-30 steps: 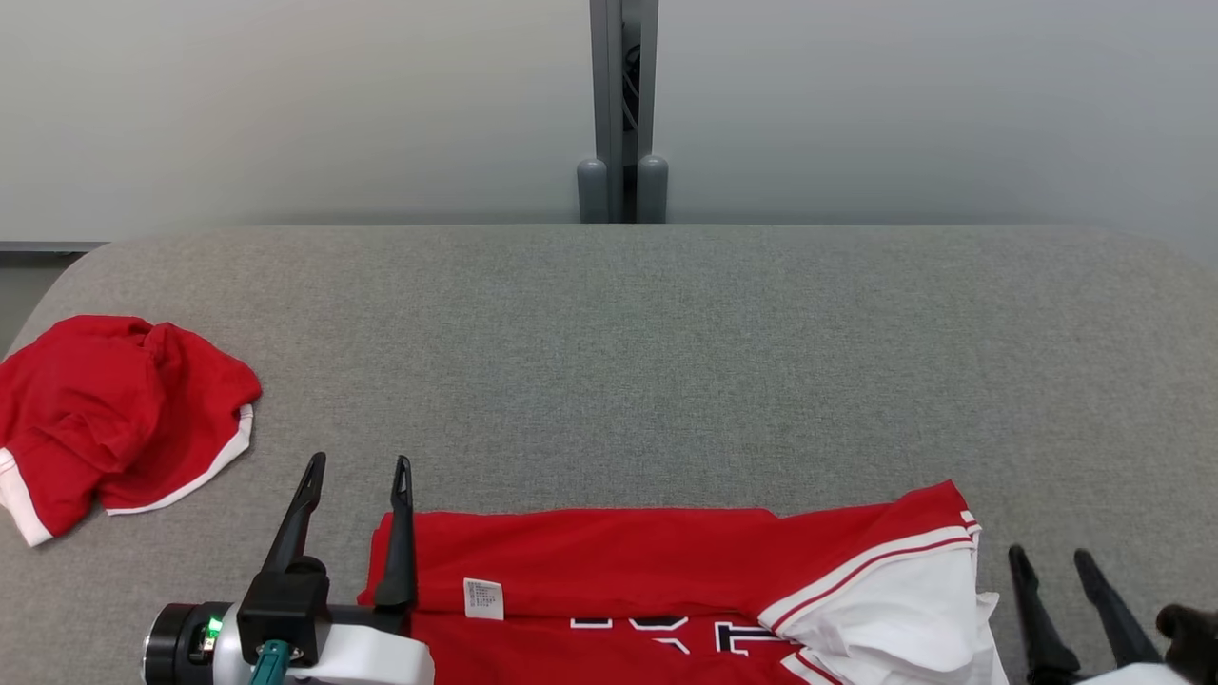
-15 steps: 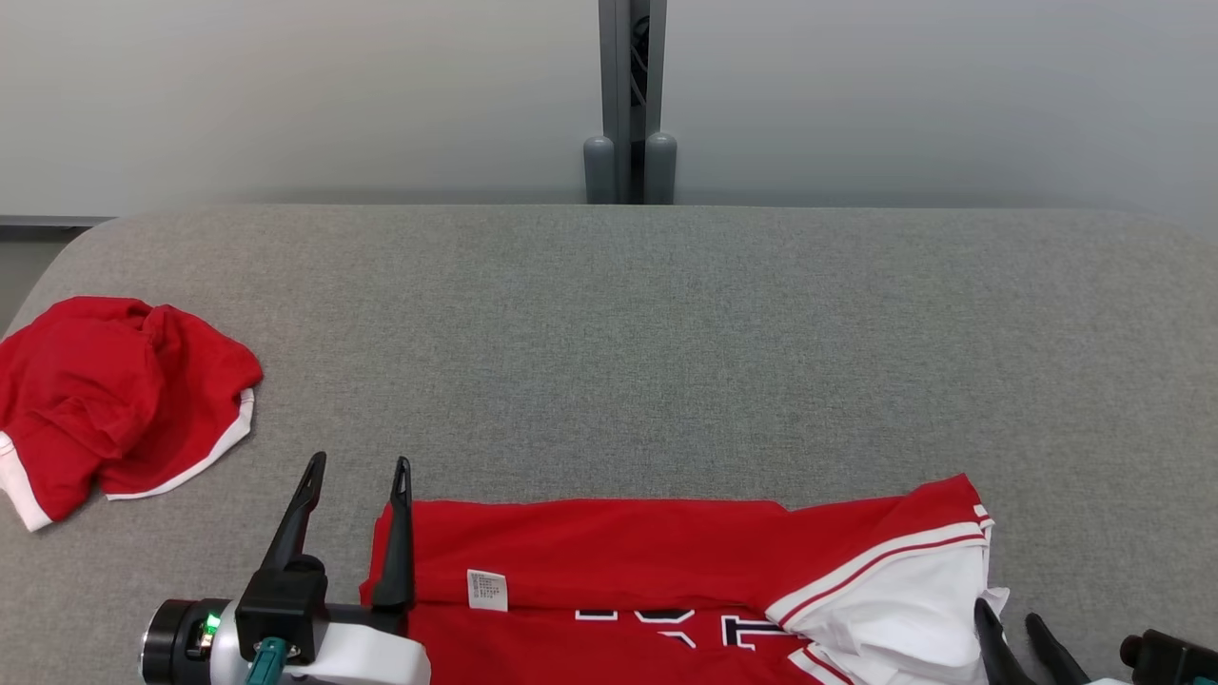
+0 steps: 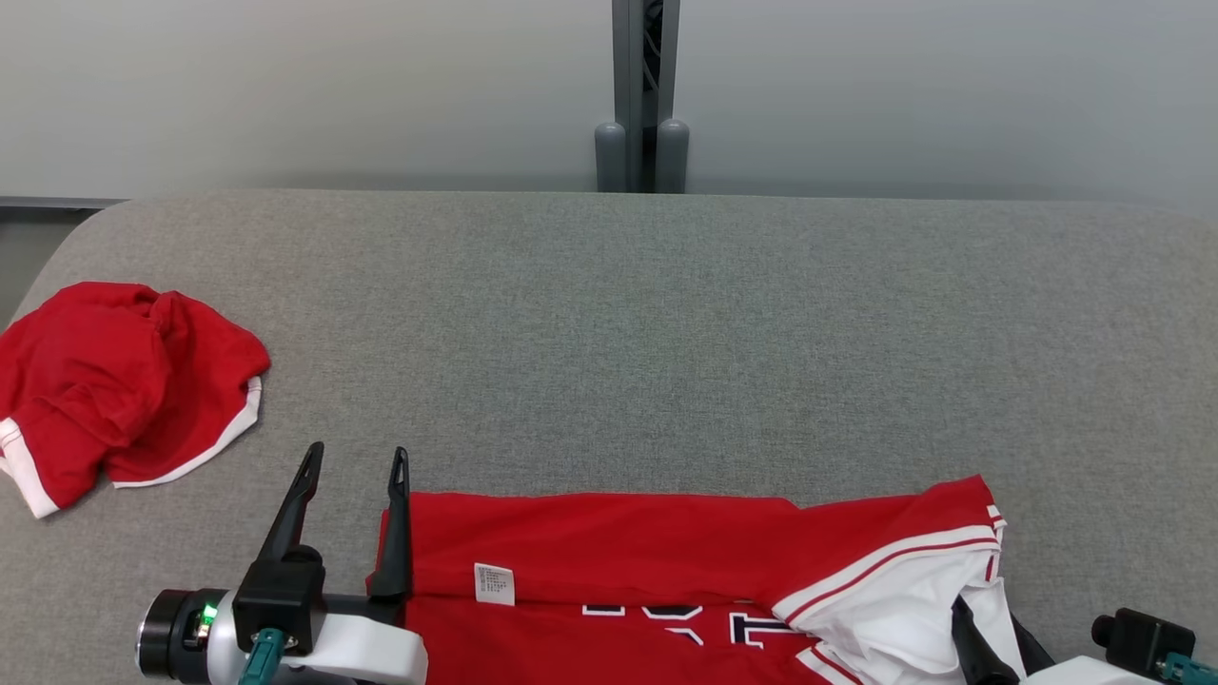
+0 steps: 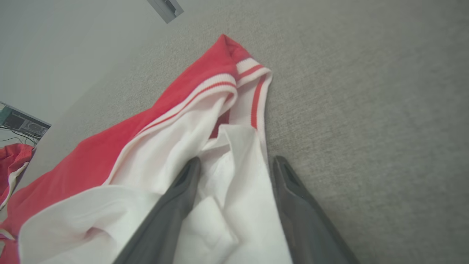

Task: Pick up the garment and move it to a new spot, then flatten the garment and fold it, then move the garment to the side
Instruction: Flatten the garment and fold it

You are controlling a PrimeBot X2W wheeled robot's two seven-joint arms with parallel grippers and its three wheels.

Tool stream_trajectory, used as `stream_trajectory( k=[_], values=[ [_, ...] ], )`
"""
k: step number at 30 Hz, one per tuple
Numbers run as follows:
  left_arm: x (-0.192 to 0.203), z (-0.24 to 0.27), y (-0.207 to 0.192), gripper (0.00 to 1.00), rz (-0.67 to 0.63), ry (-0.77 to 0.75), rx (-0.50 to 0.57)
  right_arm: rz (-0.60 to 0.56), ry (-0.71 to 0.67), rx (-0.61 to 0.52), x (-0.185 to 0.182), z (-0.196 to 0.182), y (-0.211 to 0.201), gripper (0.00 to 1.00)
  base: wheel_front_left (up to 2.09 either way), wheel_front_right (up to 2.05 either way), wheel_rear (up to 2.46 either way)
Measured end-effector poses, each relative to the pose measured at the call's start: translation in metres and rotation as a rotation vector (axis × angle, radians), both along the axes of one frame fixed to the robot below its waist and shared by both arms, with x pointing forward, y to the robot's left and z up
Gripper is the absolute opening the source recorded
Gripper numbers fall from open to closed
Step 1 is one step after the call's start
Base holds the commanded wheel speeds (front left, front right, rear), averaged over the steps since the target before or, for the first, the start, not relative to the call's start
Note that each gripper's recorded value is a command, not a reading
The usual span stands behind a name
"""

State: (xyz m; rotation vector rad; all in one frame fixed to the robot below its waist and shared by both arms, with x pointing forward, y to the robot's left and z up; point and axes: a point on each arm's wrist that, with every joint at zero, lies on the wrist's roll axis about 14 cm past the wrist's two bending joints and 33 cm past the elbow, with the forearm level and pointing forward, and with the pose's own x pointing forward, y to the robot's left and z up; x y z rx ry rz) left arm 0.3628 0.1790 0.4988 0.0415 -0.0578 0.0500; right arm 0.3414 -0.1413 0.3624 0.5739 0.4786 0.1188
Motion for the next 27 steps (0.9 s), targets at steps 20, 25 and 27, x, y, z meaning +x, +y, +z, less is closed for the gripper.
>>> stream_trajectory(
  k=[20, 25, 27],
  values=[
    [0.001, -0.001, 0.0, 1.0, -0.001, 0.002, 0.002, -0.029, -0.019, 0.017, 0.015, 0.01, -0.013, 0.0, 0.0, 0.0, 0.0],
    [0.0, 0.0, 0.0, 1.0, -0.001, 0.0, 0.001, -0.075, -0.053, -0.042, 0.028, 0.02, -0.045, 0.0, 0.0, 0.0, 0.0],
    [-0.001, 0.0, 0.0, 1.0, -0.002, 0.001, 0.001, -0.086, -0.054, -0.074, 0.031, 0.021, -0.057, 0.0, 0.0, 0.0, 0.0]
  ],
)
